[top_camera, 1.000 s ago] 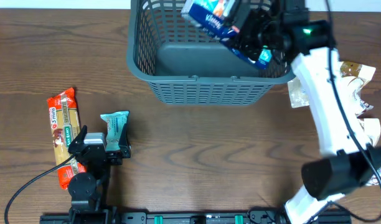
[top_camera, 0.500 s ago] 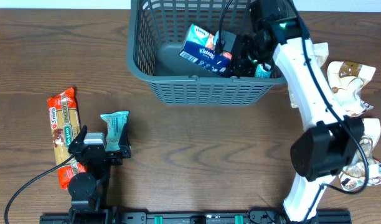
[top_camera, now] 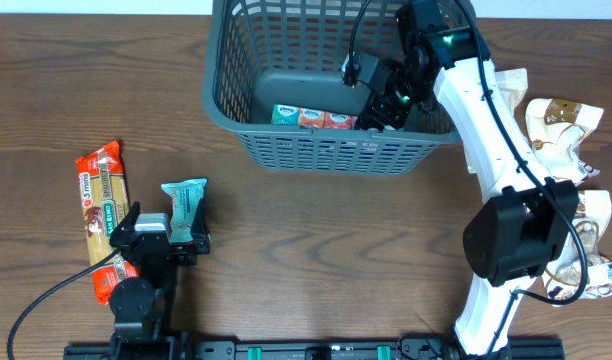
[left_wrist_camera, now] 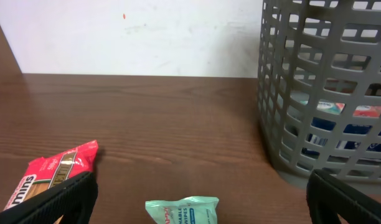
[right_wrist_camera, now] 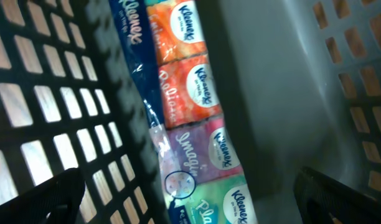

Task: Pack container
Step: 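Move the right gripper back to the clear kraft pouch and grasp it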

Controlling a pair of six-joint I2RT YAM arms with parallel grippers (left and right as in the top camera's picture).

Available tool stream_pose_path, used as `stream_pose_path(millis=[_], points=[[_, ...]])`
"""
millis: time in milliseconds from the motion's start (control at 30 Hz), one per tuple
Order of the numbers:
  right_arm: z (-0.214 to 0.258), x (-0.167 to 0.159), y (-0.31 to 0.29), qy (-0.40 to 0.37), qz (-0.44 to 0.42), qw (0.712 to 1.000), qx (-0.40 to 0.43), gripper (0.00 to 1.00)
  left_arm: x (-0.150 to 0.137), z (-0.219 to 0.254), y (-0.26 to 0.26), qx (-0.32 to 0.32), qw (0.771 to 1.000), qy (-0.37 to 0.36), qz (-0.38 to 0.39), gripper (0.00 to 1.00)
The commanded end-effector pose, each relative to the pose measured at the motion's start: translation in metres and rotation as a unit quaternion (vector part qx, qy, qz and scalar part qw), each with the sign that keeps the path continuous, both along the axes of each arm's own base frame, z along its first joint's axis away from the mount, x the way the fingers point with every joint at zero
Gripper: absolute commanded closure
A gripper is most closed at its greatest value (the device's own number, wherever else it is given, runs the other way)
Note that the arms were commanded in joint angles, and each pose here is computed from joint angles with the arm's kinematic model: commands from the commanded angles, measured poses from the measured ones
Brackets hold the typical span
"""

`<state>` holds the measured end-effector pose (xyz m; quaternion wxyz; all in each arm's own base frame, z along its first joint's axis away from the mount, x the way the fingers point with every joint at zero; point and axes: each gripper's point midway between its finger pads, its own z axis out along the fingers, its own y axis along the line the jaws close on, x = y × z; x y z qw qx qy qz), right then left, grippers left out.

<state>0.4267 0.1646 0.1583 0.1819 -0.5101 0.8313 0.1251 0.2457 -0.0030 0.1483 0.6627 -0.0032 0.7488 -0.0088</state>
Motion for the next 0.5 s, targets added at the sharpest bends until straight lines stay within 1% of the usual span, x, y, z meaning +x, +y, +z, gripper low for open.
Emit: stream_pose_path(millis=[0,33,133,233,300,367,400,467], points=[[0.047,0.003,0.012,-0.047,-0.018,0.998,0.034,0.01,-0.001,-0.018,0.005,-0.002,0.999,0.031,0.015,0.02],[0.060,0.004,0.012,-0.062,-0.020,0.997,0.039,0.01,-0.001,-0.018,0.005,-0.002,0.999,0.031,0.015,0.01],[0.115,0.014,0.006,-0.131,-0.051,0.988,0.061,0.01,-0.001,-0.018,0.005,-0.002,0.999,0.031,0.015,0.01],[0.186,0.028,-0.017,-0.210,-0.137,0.962,0.104,0.01,-0.001,-0.018,0.005,-0.002,0.999,0.031,0.015,0.01],[0.228,0.030,-0.043,-0.256,-0.190,0.939,0.128,0.01,-0.001,-0.018,0.005,-0.002,0.999,0.031,0.015,0.01],[0.263,0.031,-0.079,-0.294,-0.260,0.907,0.149,0.01,-0.001,-0.018,0.005,-0.002,0.999,0.031,0.015,0.01],[0.277,0.032,-0.100,-0.306,-0.302,0.888,0.162,0.01,-0.001,-0.018,0.005,-0.001,0.999,0.031,0.015,0.01],[0.294,0.031,-0.135,-0.321,-0.353,0.861,0.178,0.01,-0.001,-0.019,0.005,-0.001,0.999,0.033,0.015,0.01]])
